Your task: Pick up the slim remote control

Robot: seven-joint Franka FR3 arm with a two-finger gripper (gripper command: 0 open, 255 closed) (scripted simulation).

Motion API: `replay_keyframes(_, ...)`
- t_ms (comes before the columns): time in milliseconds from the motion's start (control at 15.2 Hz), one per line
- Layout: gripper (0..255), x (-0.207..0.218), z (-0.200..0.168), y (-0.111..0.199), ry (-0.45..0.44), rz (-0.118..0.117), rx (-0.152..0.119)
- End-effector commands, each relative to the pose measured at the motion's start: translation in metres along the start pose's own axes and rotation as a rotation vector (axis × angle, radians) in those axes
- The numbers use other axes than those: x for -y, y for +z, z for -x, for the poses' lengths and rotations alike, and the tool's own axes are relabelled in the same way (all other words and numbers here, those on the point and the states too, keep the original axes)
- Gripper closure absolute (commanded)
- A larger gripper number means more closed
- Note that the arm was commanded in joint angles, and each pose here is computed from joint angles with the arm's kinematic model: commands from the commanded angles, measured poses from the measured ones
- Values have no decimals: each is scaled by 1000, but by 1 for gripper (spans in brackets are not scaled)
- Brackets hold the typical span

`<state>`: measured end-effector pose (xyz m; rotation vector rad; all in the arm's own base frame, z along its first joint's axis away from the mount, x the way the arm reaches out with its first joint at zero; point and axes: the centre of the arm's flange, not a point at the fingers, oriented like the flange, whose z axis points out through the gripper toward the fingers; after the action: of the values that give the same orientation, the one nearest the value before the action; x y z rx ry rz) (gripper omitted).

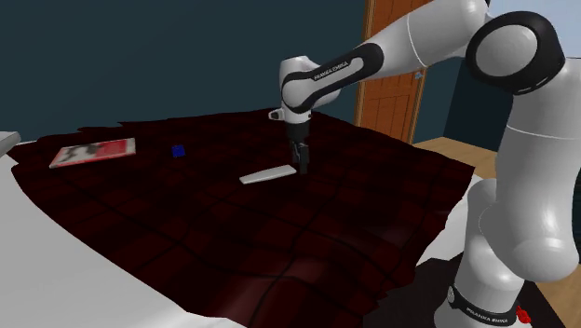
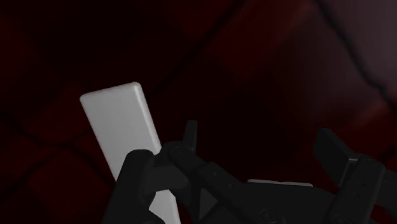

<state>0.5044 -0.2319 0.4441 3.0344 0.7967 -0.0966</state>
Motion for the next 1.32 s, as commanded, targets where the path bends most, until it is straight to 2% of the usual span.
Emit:
replay_keyframes(0,0,-21,-13,3,-54,6,-10)
replay_keyframes(594,0,-105,-86,20,-275,30,-51)
replay_keyframes(1122,0,-106,-88,60,-275,30,-51)
replay_keyframes(1254,0,-106,-88,60,-275,30,-51)
